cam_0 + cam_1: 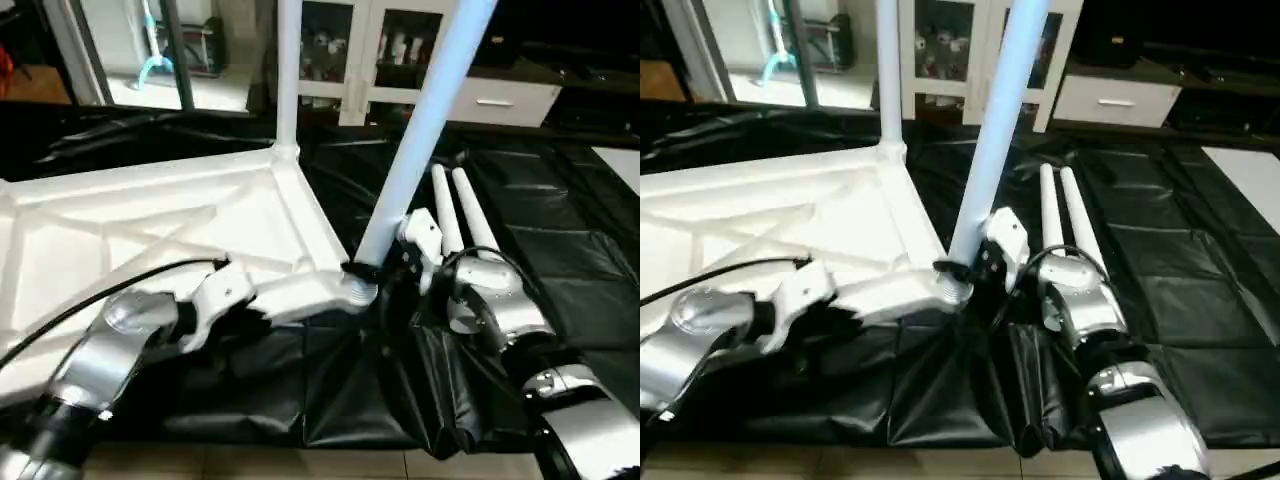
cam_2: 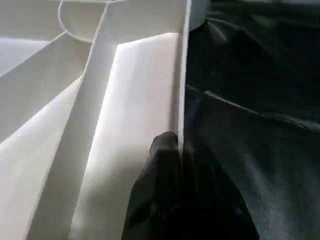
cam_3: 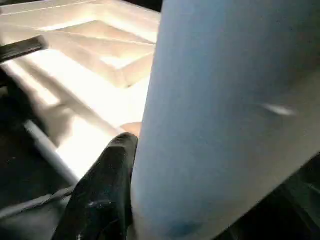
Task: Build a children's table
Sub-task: Insert table leg to table base
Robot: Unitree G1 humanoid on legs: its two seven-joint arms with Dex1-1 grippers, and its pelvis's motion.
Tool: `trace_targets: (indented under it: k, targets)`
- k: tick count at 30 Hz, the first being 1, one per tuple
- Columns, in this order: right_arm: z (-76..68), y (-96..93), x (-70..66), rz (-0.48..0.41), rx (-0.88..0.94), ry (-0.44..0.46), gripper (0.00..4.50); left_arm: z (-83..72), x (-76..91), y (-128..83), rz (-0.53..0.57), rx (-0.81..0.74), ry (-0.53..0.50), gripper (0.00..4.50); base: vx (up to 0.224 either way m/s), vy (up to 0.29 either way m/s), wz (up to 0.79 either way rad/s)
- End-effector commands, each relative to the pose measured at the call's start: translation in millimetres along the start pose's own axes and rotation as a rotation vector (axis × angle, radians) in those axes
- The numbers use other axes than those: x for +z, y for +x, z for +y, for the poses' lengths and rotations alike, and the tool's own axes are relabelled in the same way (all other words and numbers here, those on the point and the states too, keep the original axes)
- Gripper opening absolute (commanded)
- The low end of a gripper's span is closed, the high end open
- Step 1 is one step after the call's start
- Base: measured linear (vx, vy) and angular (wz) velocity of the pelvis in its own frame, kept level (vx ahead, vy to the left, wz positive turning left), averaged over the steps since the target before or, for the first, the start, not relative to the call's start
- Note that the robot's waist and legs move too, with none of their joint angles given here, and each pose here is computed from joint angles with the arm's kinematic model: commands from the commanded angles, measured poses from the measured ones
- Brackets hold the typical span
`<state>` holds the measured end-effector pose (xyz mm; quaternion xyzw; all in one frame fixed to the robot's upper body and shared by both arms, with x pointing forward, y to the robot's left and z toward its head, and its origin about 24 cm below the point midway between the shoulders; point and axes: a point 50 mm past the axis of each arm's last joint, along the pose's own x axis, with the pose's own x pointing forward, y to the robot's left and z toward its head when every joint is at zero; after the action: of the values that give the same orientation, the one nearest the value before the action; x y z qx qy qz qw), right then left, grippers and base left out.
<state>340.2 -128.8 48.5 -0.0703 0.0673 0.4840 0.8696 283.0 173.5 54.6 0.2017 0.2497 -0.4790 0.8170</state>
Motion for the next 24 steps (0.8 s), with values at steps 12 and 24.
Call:
trace_targets:
  k: [12, 24]
  targets:
    - [37.0, 32.9, -62.9, 0.348, -0.329, 0.07, 1.86, 15.7, 78.4, 56.9, -0.095, 0.392, -0.216, 0.0, 0.0, 0.0, 0.0]
    - [18.7, 34.3, -37.5, 0.088, -0.396, 0.332, 1.86, 5.1, 69.6, 48.2, -0.104, 0.258, -0.12, 0.0, 0.029, -0.002, 0.01]
